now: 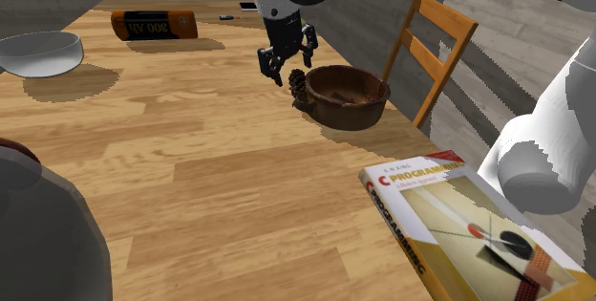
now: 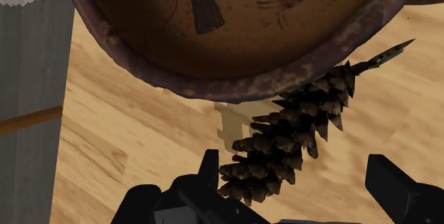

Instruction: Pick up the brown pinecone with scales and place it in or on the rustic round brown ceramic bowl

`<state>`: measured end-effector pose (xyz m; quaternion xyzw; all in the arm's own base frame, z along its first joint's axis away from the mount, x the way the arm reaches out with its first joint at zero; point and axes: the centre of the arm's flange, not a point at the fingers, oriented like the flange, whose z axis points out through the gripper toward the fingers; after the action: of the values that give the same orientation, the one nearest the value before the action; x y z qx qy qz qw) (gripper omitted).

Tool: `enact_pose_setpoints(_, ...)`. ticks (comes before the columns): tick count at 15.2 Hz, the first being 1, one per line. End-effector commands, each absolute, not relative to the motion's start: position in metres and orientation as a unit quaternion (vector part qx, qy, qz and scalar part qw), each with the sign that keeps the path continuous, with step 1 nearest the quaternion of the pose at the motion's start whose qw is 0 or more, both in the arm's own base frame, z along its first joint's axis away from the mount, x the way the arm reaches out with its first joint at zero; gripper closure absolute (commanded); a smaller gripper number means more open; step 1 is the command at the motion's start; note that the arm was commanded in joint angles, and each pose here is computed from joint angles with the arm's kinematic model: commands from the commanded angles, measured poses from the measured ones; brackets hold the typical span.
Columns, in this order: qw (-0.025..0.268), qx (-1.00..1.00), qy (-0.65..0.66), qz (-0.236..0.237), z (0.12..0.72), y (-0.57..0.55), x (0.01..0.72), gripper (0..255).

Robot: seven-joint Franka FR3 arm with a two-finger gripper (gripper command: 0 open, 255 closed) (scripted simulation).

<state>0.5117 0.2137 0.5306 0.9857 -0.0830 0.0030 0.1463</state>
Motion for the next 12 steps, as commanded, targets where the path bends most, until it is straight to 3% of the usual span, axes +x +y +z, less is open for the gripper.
enact_pose_setpoints(1, 0.146, 0.986, -0.083, 0.003, 0.5201, 0.2115, 0.5108, 0)
enact_pose_setpoints(10, 0.146, 0.986, -0.083, 0.003, 0.5122, 0.209, 0.5106, 0)
enact_pose_setpoints(11, 0.146, 0.986, -0.083, 0.003, 0.5122, 0.209, 0.5106, 255)
enact_pose_setpoints(12, 0.146, 0.986, -0.083, 0.003, 0.5122, 0.209, 0.5106, 255)
